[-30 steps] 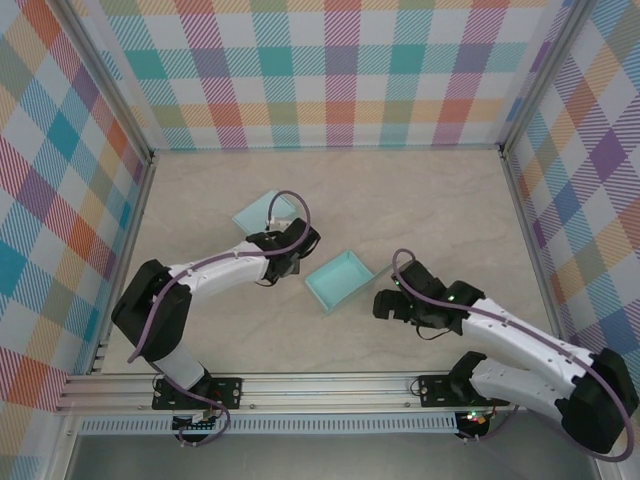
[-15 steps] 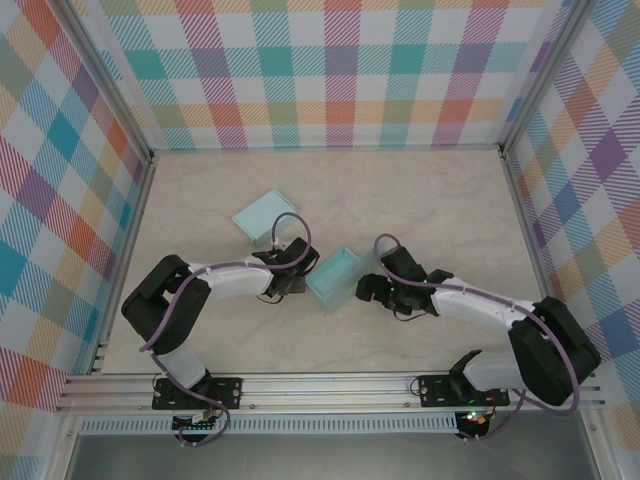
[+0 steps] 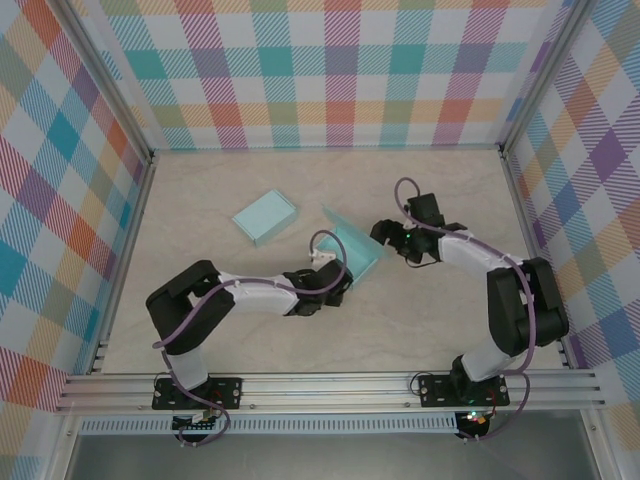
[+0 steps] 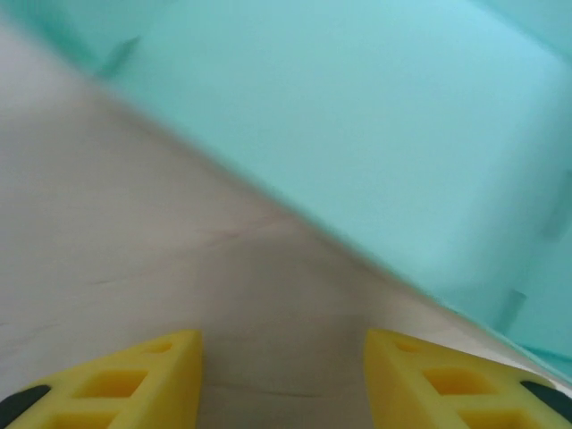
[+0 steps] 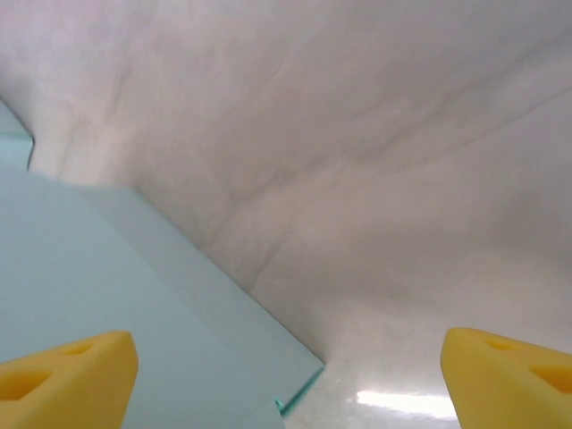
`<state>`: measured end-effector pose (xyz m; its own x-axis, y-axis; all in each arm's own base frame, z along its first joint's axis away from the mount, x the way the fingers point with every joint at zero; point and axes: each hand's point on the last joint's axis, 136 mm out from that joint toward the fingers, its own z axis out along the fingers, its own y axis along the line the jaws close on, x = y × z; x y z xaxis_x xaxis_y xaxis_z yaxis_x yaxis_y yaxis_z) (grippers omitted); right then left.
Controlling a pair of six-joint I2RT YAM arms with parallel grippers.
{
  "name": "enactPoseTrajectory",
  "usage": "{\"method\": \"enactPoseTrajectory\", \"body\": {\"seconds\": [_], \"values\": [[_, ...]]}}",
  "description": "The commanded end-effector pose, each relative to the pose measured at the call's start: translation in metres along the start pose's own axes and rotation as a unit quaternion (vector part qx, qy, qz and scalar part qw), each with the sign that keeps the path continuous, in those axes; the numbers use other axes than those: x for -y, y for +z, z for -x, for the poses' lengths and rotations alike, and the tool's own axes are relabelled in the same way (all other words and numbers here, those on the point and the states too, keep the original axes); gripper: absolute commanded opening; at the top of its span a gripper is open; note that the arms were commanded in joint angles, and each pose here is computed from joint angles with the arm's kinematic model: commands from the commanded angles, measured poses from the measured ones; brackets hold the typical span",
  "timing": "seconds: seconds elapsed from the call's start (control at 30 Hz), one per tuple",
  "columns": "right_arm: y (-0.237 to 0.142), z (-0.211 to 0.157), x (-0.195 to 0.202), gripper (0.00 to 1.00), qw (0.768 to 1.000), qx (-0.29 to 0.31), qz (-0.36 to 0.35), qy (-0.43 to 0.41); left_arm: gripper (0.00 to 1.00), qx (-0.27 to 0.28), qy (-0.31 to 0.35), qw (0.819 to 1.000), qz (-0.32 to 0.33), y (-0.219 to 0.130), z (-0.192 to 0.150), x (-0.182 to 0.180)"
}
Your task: Fold the paper box
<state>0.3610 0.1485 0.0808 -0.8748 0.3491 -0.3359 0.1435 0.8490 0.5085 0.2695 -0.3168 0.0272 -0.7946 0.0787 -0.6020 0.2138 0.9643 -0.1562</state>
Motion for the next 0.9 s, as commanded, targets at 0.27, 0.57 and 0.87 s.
{"method": "enactPoseTrajectory", "body": {"seconds": [0.27,0.57,0.87], "values": [[-0.094,-0.011,0.043,1.00,0.995,0.059,-0.075,-0.017,0.61,0.115,-0.008,0.993,-0.021,-0.070,0.083,-0.029],[-0.112,-0.041,0.033,1.00,0.998,0.056,-0.013,0.005,0.78,0.049,0.010,0.996,-0.072,-0.025,0.102,-0.064],[-0.114,-0.043,0.031,1.00,0.999,0.037,-0.017,-0.001,0.78,-0.001,0.029,0.996,-0.089,0.024,0.102,-0.050]]}}
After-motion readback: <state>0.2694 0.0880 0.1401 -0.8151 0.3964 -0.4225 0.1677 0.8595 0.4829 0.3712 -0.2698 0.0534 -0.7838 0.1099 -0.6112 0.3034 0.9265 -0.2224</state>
